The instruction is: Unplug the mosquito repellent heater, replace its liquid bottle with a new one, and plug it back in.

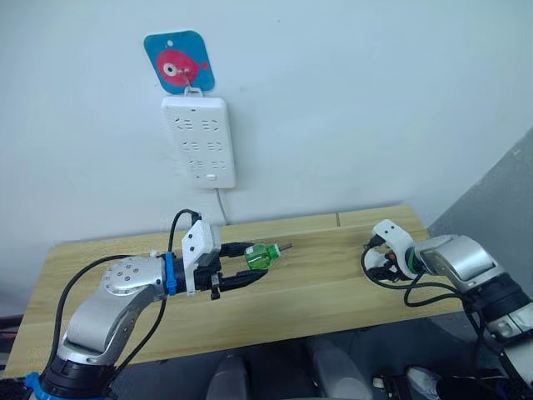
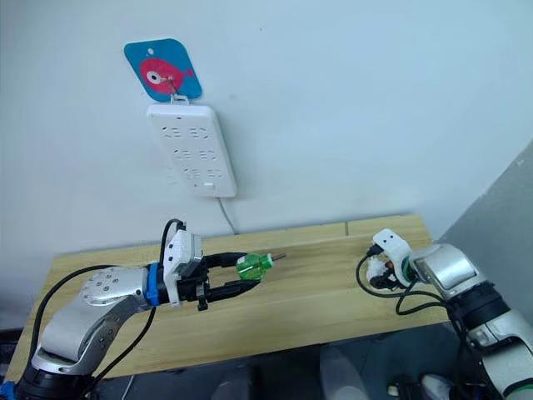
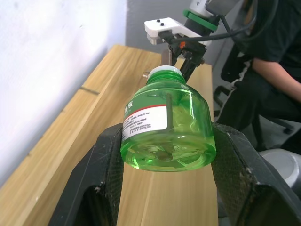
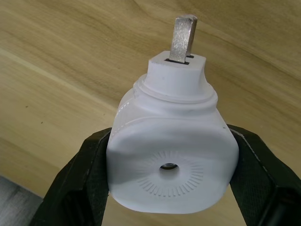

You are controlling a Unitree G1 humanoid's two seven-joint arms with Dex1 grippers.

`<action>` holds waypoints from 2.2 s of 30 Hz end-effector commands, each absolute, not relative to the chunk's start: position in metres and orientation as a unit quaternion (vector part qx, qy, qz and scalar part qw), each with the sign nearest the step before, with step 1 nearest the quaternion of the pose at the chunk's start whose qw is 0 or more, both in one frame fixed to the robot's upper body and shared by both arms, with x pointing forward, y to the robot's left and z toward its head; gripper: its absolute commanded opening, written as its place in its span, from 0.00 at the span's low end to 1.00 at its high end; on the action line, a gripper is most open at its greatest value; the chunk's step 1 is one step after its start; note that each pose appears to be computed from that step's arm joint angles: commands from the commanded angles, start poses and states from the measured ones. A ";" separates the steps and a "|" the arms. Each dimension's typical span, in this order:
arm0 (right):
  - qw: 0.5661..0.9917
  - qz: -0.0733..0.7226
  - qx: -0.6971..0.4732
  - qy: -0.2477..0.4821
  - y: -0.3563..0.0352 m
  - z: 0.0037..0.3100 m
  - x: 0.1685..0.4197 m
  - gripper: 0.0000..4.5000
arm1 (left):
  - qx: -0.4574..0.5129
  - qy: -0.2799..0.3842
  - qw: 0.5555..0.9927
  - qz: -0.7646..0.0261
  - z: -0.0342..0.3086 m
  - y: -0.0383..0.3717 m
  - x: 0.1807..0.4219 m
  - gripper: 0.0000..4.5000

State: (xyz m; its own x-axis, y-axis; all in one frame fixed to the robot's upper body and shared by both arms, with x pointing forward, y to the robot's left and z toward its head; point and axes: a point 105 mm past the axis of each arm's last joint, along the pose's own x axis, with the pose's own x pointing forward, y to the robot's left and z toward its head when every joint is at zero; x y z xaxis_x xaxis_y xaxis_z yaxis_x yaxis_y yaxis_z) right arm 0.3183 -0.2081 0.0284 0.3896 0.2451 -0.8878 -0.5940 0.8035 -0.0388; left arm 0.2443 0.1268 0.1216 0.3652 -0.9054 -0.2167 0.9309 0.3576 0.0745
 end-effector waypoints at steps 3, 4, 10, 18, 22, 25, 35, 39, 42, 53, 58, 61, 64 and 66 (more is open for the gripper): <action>0.804 0.261 -0.175 0.505 -0.206 0.028 0.316 0.67 | 0.109 0.037 0.816 -0.566 0.130 0.118 0.236 0.51; 0.803 0.260 -0.175 0.507 -0.206 0.027 0.316 0.67 | 0.110 0.037 0.816 -0.566 0.130 0.118 0.236 0.51; 0.809 0.248 -0.175 0.504 -0.204 0.028 0.321 0.84 | 0.115 0.029 0.817 -0.564 0.130 0.115 0.235 0.51; 0.846 0.240 -0.148 0.452 -0.206 0.068 0.324 1.00 | 0.109 0.009 0.822 -0.559 0.135 0.109 0.247 0.51; 0.868 0.291 -0.118 0.384 -0.191 0.109 0.310 1.00 | 0.098 -0.021 0.838 -0.537 0.139 0.108 0.259 0.51; 0.875 0.361 -0.079 0.312 -0.169 0.142 0.287 1.00 | 0.086 -0.053 0.853 -0.513 0.143 0.105 0.268 0.51; 0.876 0.433 0.176 0.120 -0.100 0.184 0.261 1.00 | 0.073 -0.133 0.867 -0.475 0.160 0.091 0.272 0.51; 0.867 0.420 0.245 0.110 -0.076 0.187 0.268 1.00 | 0.073 -0.146 0.864 -0.476 0.165 0.086 0.271 0.51; 0.862 0.413 0.271 0.112 -0.066 0.186 0.273 1.00 | 0.075 -0.155 0.864 -0.473 0.168 0.084 0.271 0.51; 0.838 0.433 0.318 0.098 -0.043 0.194 0.278 1.00 | 0.078 -0.148 0.870 -0.464 0.168 0.084 0.270 0.51; 0.828 0.447 0.325 0.095 -0.036 0.196 0.279 1.00 | 0.078 -0.145 0.871 -0.463 0.167 0.083 0.270 0.51; 0.823 0.452 0.330 0.094 -0.033 0.197 0.278 0.92 | 0.076 -0.144 0.871 -0.463 0.167 0.082 0.269 0.51; 0.819 0.458 0.332 0.095 -0.030 0.197 0.276 0.71 | 0.076 -0.145 0.869 -0.467 0.167 0.081 0.268 0.51; 0.818 0.462 0.329 0.098 -0.029 0.197 0.274 0.56 | 0.074 -0.144 0.869 -0.467 0.167 0.080 0.268 0.51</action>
